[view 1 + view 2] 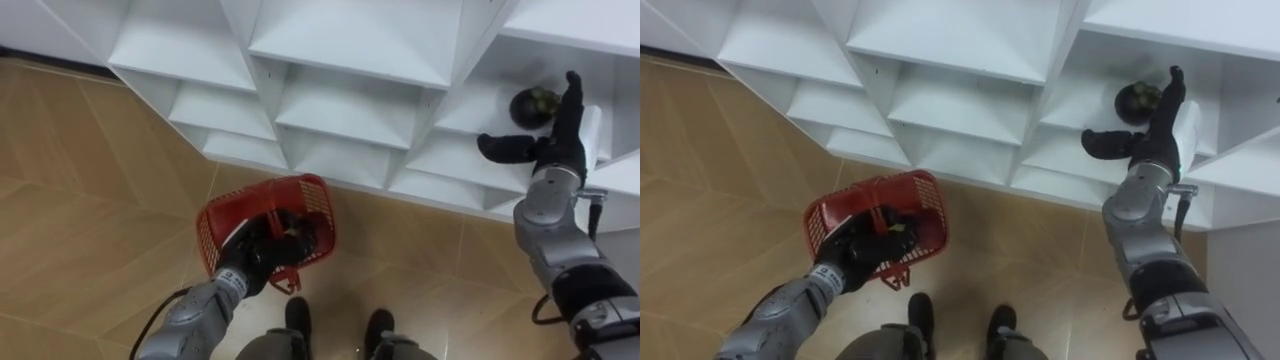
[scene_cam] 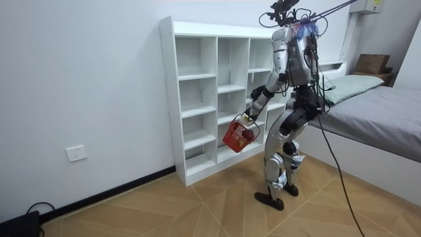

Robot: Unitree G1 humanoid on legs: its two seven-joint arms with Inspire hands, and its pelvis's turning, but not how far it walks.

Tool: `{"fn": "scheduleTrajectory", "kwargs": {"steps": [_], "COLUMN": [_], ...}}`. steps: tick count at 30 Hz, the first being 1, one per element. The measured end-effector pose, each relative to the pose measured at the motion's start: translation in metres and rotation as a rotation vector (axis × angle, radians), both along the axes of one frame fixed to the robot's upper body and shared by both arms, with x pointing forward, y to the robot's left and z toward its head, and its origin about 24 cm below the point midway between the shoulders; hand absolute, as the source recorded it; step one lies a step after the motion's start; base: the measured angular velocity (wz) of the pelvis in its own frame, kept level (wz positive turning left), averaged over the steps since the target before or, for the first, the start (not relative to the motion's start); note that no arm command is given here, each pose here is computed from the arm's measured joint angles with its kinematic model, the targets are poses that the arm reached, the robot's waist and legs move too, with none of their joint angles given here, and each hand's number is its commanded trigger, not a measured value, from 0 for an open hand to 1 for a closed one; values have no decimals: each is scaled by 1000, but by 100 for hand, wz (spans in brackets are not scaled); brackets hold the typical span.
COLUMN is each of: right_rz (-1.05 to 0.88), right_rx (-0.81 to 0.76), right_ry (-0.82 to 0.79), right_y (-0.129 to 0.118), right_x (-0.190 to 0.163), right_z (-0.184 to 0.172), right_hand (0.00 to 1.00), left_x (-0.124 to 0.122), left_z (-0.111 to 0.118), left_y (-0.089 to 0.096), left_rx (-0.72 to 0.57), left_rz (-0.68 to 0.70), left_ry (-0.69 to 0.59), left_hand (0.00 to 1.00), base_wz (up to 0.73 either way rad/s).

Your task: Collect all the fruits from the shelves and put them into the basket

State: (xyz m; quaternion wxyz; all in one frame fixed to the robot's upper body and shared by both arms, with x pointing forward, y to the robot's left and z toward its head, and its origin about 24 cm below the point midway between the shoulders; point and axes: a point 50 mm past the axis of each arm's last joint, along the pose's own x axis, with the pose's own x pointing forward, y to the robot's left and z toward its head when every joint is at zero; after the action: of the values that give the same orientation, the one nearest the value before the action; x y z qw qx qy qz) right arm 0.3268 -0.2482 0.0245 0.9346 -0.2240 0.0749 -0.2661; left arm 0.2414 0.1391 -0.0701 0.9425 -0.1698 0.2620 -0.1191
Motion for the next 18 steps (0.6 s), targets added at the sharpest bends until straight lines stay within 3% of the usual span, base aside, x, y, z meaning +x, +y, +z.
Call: {"fn": "scheduleTrajectory", "kwargs": {"steps": [18], "right_rz": [-7], "right_rx": [-8], "right_ry": [-3], "right_y": [1], "right_x": [0], "right_z": [0], "right_hand": [0], "left_x": [1], "left_z": [0], "left_y": [0], "left_rx": [1], "left_rz": [-3], "left_ry": [-2], "left_hand": [100], "base_wz": [0]}}
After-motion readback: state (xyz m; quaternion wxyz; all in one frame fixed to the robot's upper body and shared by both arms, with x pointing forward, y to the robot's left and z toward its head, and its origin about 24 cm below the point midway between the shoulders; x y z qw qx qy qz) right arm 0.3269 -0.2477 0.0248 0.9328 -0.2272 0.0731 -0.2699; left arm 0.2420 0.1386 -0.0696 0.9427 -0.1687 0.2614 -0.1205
